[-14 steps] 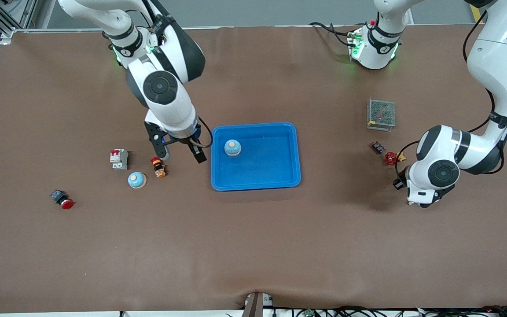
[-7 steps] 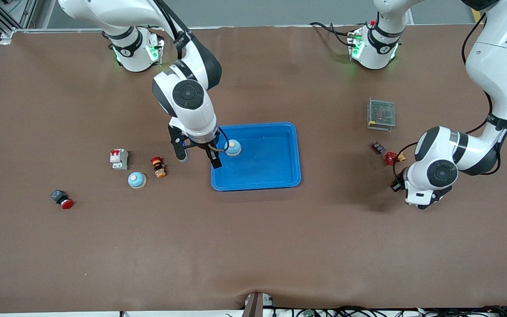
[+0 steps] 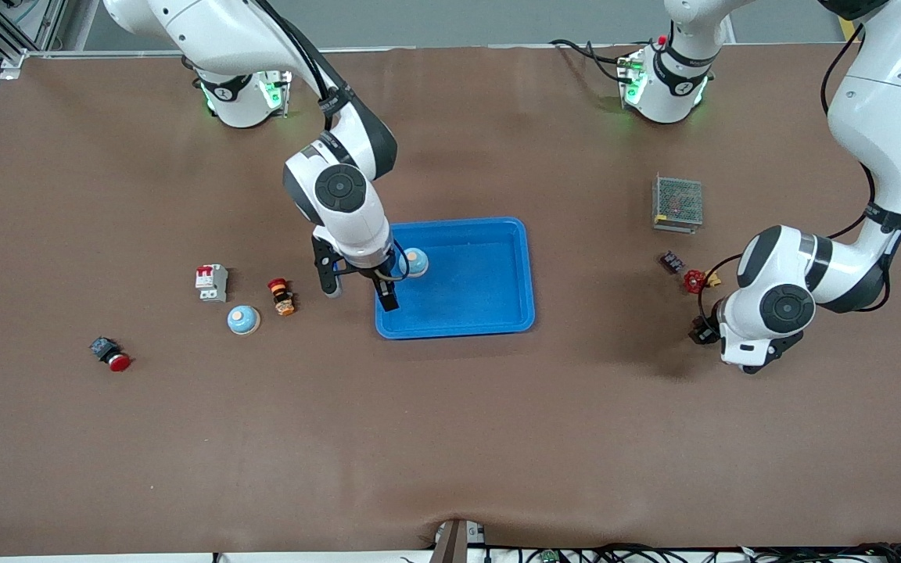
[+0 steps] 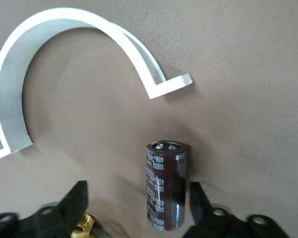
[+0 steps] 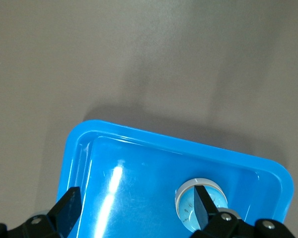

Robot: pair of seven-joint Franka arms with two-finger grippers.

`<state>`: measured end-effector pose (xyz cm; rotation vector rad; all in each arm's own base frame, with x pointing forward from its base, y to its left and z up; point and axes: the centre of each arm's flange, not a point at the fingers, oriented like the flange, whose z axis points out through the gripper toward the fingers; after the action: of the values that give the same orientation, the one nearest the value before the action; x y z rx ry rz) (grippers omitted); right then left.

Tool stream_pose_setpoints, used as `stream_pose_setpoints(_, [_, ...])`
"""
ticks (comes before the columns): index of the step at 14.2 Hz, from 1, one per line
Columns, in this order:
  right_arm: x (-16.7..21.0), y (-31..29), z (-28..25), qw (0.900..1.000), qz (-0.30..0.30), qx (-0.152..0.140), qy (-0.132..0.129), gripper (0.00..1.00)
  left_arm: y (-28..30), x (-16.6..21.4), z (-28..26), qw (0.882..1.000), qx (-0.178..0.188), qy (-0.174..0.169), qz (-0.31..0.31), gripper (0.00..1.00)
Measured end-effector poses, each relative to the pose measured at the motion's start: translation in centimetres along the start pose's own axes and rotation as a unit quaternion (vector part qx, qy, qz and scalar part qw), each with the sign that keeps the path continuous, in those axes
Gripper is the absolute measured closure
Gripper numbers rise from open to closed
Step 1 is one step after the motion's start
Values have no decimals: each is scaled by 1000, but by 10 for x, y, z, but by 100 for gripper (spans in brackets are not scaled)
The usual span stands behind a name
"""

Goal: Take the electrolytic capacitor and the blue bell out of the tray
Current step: 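Set the capacitor by the first one while the right gripper grasps the bell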

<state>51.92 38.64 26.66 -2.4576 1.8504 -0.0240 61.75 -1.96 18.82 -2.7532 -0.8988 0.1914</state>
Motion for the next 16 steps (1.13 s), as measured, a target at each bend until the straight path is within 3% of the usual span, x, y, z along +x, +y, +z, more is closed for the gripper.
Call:
stream_pose_setpoints(11, [-40,26,34,1000,-22,-16,0,0,27,-23,-81,997,-42,50,30,0])
stream_pose_setpoints(16, [-63,44,57,999,-37,-34,4,0,10,-13,-142,991,-60,73,90,0])
